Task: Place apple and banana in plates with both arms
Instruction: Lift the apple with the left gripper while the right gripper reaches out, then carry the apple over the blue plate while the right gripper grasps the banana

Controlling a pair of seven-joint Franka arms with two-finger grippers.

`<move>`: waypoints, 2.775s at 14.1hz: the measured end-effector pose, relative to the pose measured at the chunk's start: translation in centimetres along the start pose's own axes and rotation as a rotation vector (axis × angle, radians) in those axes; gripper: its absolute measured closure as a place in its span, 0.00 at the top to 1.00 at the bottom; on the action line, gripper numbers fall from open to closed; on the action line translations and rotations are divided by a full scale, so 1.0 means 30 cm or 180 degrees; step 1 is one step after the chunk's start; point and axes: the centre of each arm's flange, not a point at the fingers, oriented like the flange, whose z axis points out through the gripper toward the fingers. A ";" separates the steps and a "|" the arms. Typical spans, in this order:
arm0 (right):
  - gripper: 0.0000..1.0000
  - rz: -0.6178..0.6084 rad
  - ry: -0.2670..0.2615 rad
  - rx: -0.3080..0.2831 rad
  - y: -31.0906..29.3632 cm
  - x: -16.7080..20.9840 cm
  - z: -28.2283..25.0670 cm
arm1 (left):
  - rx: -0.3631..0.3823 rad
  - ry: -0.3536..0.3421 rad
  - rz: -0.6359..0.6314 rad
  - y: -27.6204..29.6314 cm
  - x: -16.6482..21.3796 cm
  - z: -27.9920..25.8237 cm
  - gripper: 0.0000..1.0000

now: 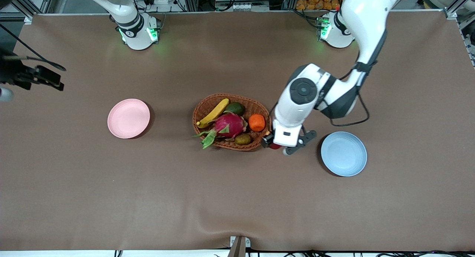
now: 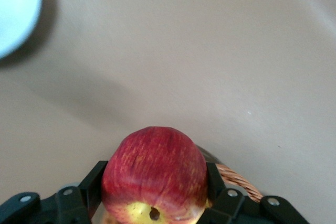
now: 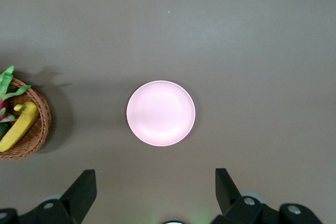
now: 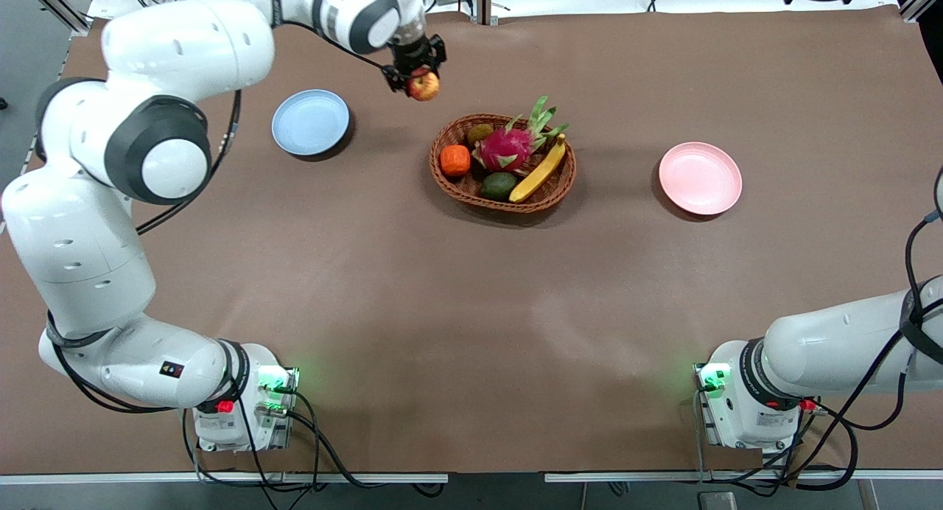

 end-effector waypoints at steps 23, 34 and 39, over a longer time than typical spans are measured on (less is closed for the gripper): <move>0.96 0.2278 -0.1024 0.0209 -0.909 0.243 0.920 | 0.0782 -0.0453 0.1371 -0.540 0.547 0.105 0.79; 0.74 0.2326 -0.1078 0.0020 -1.083 0.179 1.090 | 0.1250 -0.0432 0.1800 -0.597 0.572 0.316 0.79; 0.57 0.2286 -0.1025 0.0022 -1.132 0.148 1.150 | 0.1316 -0.0451 0.1885 -0.603 0.565 0.394 0.79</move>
